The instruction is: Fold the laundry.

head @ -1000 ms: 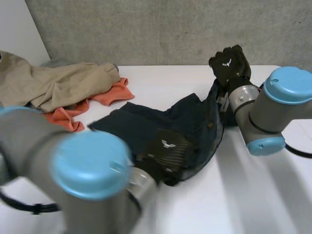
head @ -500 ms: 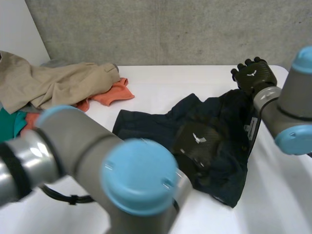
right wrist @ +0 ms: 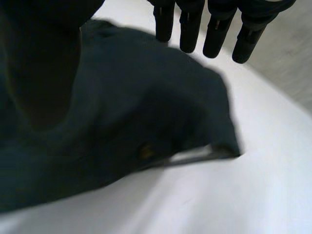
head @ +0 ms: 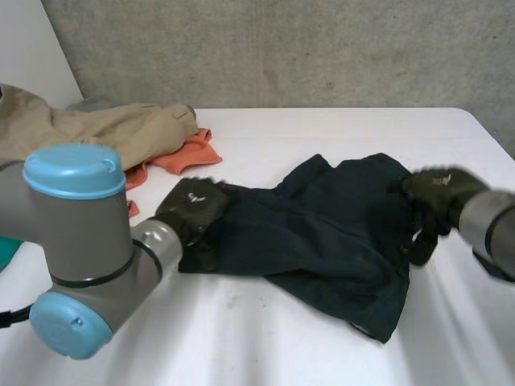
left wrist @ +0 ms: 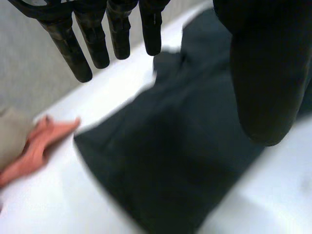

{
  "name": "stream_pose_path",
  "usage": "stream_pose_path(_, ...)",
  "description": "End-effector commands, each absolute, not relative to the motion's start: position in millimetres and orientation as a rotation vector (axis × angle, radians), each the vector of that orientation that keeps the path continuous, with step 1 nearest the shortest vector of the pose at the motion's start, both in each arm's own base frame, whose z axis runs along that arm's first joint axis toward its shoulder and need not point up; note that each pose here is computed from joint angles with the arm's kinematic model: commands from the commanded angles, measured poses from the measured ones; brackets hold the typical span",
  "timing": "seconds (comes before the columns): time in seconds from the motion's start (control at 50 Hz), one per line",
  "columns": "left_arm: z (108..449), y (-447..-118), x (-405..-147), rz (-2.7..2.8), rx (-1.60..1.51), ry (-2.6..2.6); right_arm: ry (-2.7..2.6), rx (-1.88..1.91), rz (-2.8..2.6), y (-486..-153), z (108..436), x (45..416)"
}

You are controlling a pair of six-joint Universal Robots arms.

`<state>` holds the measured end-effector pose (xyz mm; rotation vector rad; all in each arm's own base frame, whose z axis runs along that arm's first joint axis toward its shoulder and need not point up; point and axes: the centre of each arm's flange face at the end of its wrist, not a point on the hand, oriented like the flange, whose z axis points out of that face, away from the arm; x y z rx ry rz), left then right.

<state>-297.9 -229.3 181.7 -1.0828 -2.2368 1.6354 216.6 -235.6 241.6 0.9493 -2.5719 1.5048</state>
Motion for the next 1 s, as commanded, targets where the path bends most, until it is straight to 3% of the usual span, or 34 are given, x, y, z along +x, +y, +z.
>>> stream_pose_path(0.02, 139, -242, -282, 1.528, -1.181, -2.359, -2.77, 0.89, 1.373, -201, 194, 213)
stream_pose_path(0.18, 119, -252, -291, 1.554, -1.195, -2.312, -2.772, 0.955, 1.47, -174, 154, 230)
stream_pose_path(0.26, 121, -262, -298, 1.653, -1.18, -2.264, -2.753, 0.947, 1.493, -180, 142, 234)
stream_pose_path(0.38, 131, -270, -299, 1.738, -1.147, -2.259, -2.663, 0.893, 1.583, -195, 150, 235)
stream_pose_path(0.46, 148, -262, -305, 1.792, -1.144, -2.226, -2.57, 0.891, 1.672, -202, 175, 237)
stream_pose_path(0.62, 256, -233, -294, 2.064, -0.997, -1.991, -2.174, 1.077, 1.828, -204, 265, 233)
stream_pose_path(0.76, 315, -196, -273, 2.094, -0.9, -1.926, -1.966, 1.125, 1.895, -204, 330, 232)
stream_pose_path(0.9, 322, -176, -267, 2.029, -0.91, -1.952, -1.914, 1.18, 1.9, -203, 361, 231)
stream_pose_path(1.0, 305, -183, -275, 1.977, -0.947, -1.991, -1.896, 1.265, 1.954, -219, 359, 236)
